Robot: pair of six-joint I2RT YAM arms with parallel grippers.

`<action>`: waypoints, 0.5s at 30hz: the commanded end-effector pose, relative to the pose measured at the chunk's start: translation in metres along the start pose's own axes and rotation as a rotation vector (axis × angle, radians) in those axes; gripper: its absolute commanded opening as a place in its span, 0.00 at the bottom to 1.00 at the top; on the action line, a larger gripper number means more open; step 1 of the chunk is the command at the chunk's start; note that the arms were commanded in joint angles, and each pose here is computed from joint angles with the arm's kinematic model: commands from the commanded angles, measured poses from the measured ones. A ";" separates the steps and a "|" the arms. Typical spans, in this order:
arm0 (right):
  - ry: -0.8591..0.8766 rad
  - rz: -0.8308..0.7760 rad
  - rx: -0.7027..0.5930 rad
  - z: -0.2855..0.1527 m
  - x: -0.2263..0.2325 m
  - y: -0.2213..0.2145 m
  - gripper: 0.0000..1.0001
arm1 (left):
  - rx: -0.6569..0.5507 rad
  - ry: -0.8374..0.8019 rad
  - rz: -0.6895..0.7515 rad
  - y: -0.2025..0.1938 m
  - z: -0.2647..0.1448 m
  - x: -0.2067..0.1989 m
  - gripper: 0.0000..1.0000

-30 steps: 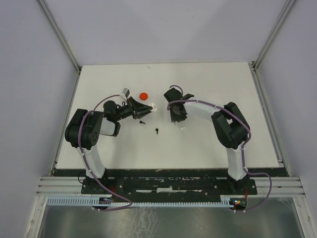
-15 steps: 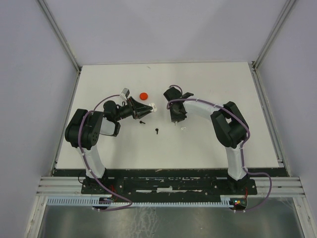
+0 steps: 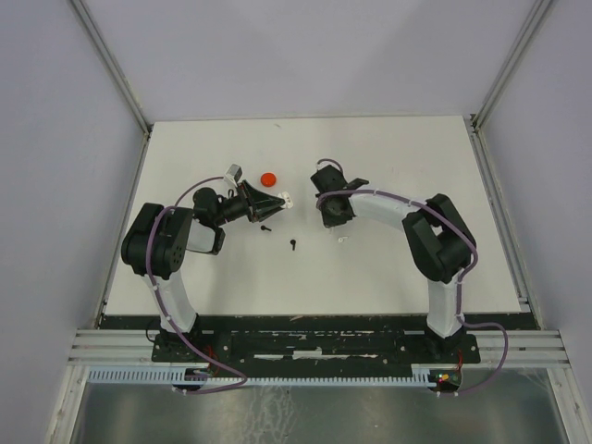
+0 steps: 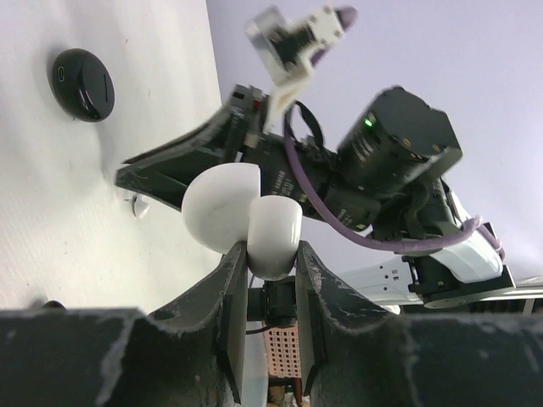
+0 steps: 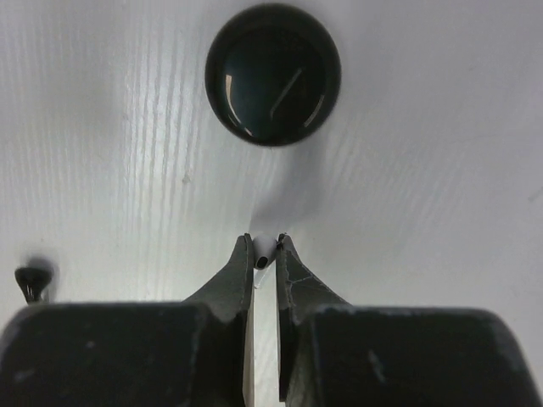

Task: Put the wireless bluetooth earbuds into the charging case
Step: Pick up the earbud from the center of the board.

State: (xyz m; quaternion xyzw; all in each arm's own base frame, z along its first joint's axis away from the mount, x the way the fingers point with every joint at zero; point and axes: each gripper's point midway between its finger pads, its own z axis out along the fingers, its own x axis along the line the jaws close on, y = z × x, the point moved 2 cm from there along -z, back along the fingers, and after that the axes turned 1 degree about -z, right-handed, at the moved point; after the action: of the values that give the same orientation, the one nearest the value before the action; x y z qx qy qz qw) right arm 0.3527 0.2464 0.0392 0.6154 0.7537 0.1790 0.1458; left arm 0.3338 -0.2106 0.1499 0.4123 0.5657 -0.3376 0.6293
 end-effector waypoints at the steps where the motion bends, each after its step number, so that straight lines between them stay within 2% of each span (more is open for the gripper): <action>1: 0.067 -0.028 -0.344 -0.057 -0.002 0.060 0.01 | 0.007 -0.049 0.052 -0.001 0.002 -0.025 0.17; 9: 0.253 -0.102 -0.655 -0.105 0.016 0.092 0.01 | 0.060 -0.060 0.025 -0.013 0.025 -0.033 0.16; 15: 0.390 -0.191 -0.875 -0.129 0.031 0.099 0.01 | 0.066 -0.089 -0.016 -0.015 0.028 -0.033 0.09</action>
State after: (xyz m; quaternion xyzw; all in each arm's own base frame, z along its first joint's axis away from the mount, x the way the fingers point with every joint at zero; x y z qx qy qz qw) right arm 0.3688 0.2636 0.1535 0.4682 0.7067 0.4746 0.2369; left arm 0.3227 -0.2418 0.1624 0.4286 0.5476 -0.3693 0.6165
